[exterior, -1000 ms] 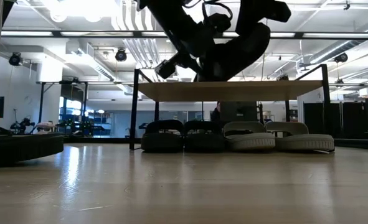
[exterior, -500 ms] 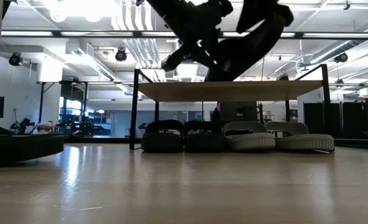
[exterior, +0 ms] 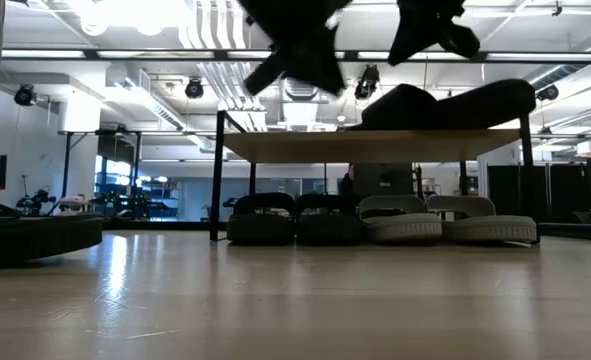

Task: Pick and place slides into the shelf
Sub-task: Put the black slipper on the shelf

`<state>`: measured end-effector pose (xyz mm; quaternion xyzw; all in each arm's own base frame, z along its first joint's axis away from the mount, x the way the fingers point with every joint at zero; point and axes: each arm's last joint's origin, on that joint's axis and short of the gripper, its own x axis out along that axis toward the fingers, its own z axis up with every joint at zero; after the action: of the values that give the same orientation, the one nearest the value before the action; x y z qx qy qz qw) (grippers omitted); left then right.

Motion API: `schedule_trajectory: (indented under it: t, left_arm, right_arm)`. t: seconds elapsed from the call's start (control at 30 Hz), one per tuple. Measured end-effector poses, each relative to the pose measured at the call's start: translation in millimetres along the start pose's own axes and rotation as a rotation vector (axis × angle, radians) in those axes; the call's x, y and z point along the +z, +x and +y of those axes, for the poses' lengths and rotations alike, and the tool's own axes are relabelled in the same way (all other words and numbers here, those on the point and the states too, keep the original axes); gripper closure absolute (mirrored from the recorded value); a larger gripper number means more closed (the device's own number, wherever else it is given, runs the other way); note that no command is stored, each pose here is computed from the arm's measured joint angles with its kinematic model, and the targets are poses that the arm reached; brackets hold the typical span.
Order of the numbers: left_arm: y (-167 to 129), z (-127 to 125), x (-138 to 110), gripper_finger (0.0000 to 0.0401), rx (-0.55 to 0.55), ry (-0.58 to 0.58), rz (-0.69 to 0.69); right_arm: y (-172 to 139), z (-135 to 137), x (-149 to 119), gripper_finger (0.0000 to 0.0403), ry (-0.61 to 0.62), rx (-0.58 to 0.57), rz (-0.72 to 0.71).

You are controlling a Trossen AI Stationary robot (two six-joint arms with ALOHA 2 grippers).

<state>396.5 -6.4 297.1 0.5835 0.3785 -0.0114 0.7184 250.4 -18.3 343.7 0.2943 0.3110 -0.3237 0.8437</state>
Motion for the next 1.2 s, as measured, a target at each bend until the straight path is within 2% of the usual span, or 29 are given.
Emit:
schedule_trajectory:
  t: [0.1, 0.17, 0.37, 0.47, 0.63, 0.77, 0.9, 1.03, 1.2]
  left_arm:
    - [5.8, -19.9, -6.5, 0.0351, -0.067, -0.034, 0.051]
    - [-0.5, -29.3, -8.7, 0.0351, -0.071, -0.06, 0.064]
    - [-57.8, -35.3, -1.1, 0.0351, 0.015, -0.21, -0.009]
    - [-95.9, -32.0, 0.2, 0.0351, 0.055, -0.416, -0.099]
    - [-153.2, -28.5, -7.5, 0.0351, 0.053, -0.907, -0.276]
    - [-181.2, -35.4, -16.2, 0.0351, 0.064, -1.079, -0.297]
    - [-195.1, -48.9, -22.6, 0.035, 0.086, -1.143, -0.289]
    - [-199.9, -60.0, -25.8, 0.035, 0.056, -1.185, -0.29]
    - [-199.3, -70.8, -26.2, 0.0351, 0.055, -1.181, -0.276]
  right_arm:
    - [-6.9, -2.5, 2.6, 0.0394, -0.002, 0.015, -0.004]
    - [-12.1, -5.6, 2.9, 0.0394, -0.008, 0.007, 0.0]
    - [-28.1, -18.4, -4.6, 0.0389, -0.028, -0.054, 0.067]
    - [-29.8, -23.3, -10.1, 0.037, -0.007, -0.095, 0.127]
    - [-18.4, -18.5, -11.8, 0.0326, -0.025, -0.113, 0.161]
    - [1.4, -10.8, -15.3, 0.029, -0.082, -0.157, 0.201]
    - [8.1, -0.8, -19.8, 0.0256, -0.22, -0.251, 0.162]
    - [1.6, 12.4, -24.9, 0.0226, -0.448, -0.345, 0.11]
    - [-1.1, 25.3, -40.1, 0.0197, -0.76, -0.357, 0.135]
